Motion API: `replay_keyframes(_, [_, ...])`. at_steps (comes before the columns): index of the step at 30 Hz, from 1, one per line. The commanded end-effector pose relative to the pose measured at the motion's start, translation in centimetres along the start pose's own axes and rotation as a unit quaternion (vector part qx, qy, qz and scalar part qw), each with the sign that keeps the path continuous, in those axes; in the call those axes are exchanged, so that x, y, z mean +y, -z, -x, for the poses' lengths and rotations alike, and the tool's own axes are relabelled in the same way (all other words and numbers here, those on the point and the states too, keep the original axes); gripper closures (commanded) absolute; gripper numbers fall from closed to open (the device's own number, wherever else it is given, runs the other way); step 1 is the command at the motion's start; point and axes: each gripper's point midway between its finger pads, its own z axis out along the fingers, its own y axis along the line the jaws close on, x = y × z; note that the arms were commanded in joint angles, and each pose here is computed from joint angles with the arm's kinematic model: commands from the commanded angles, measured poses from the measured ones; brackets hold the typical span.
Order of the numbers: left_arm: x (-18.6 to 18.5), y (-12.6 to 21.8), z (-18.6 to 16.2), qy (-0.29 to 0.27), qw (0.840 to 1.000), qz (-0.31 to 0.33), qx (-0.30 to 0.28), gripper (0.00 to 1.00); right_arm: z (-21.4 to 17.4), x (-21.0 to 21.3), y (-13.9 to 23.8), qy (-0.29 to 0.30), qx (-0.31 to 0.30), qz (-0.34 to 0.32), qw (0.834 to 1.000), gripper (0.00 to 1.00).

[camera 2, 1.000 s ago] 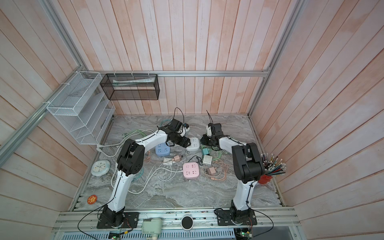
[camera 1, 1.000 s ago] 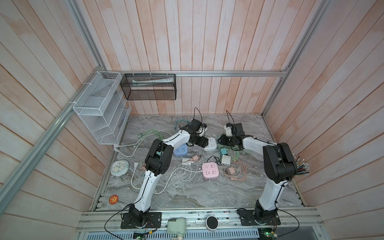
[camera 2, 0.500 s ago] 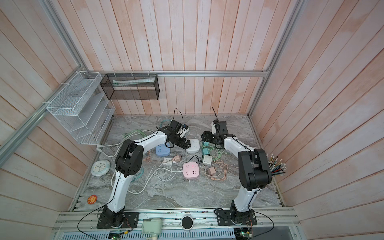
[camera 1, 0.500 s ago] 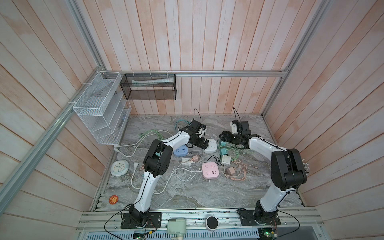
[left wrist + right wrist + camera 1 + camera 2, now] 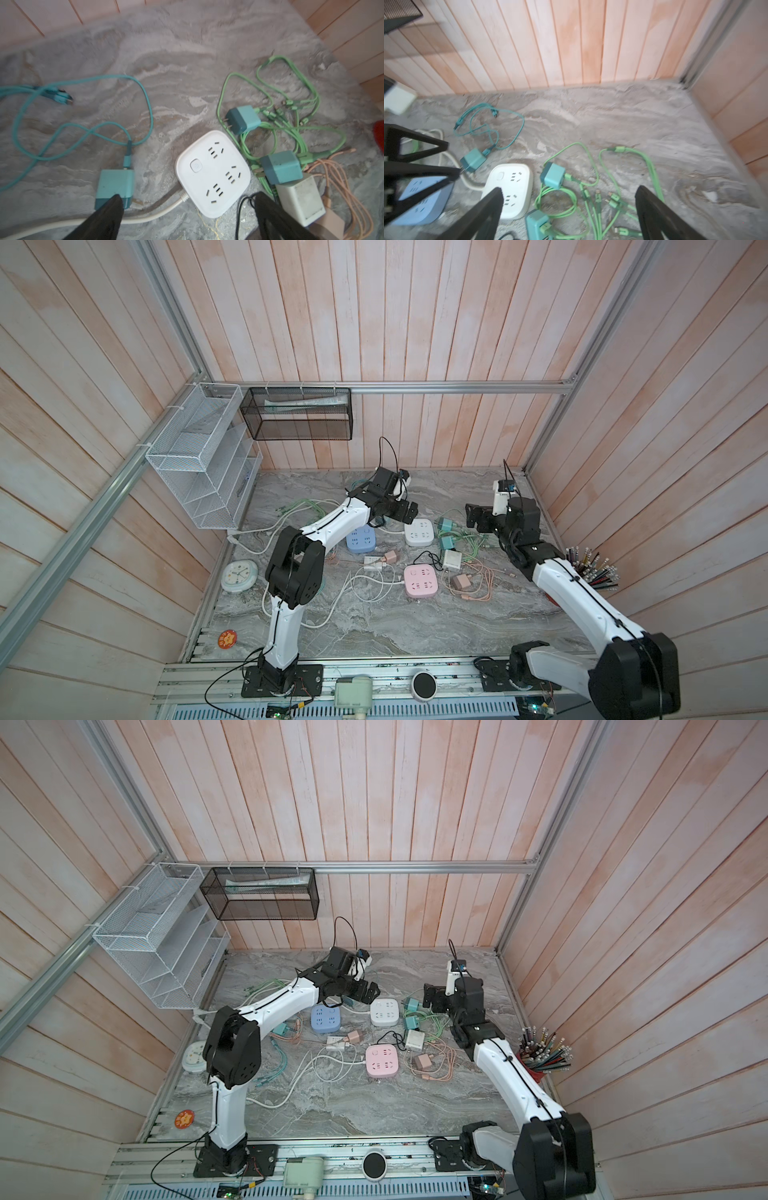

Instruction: Pull the plug off the socket

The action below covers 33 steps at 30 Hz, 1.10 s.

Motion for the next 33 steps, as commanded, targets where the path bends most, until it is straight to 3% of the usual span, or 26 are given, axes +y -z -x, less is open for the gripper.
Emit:
replay_keyframes(1, [0.6, 2.0, 3.3, 0.006, 0.997, 0.032, -0.068, 0.00, 1.8, -3.6, 2.6, 0.046, -0.117, -0.075, 0.989, 0.02])
replay_keyframes(5, [1.2, 4.4, 5.0, 0.002, 0.992, 0.060, -0.111, 0.00, -0.4, -6.1, 5.0, 0.039, -0.176, -0.101, 0.978, 0.02])
replay_keyframes(13, [3.9, 10.6, 4.7, -0.027, 0.968, 0.151, -0.199, 0.00, -5.1, -8.1, 4.2, 0.024, -0.176, -0.111, 0.978, 0.02])
replay_keyframes(20, [10.1, 15.4, -1.0, 0.012, 0.943, 0.251, -0.220, 0.00, -7.1, -8.4, 0.1, 0.026, -0.146, -0.091, 0.985, 0.02])
replay_keyframes(28, [17.1, 21.5, -9.5, 0.037, 0.892, 0.391, -0.224, 0.00, -8.9, -8.6, -2.2, 0.022, -0.129, -0.079, 0.988, 0.02])
replay_keyframes(33, [20.5, 23.3, -13.9, 0.065, 0.868, 0.438, -0.226, 0.00, -9.2, -9.1, -3.3, 0.016, -0.098, -0.079, 0.992, 0.02])
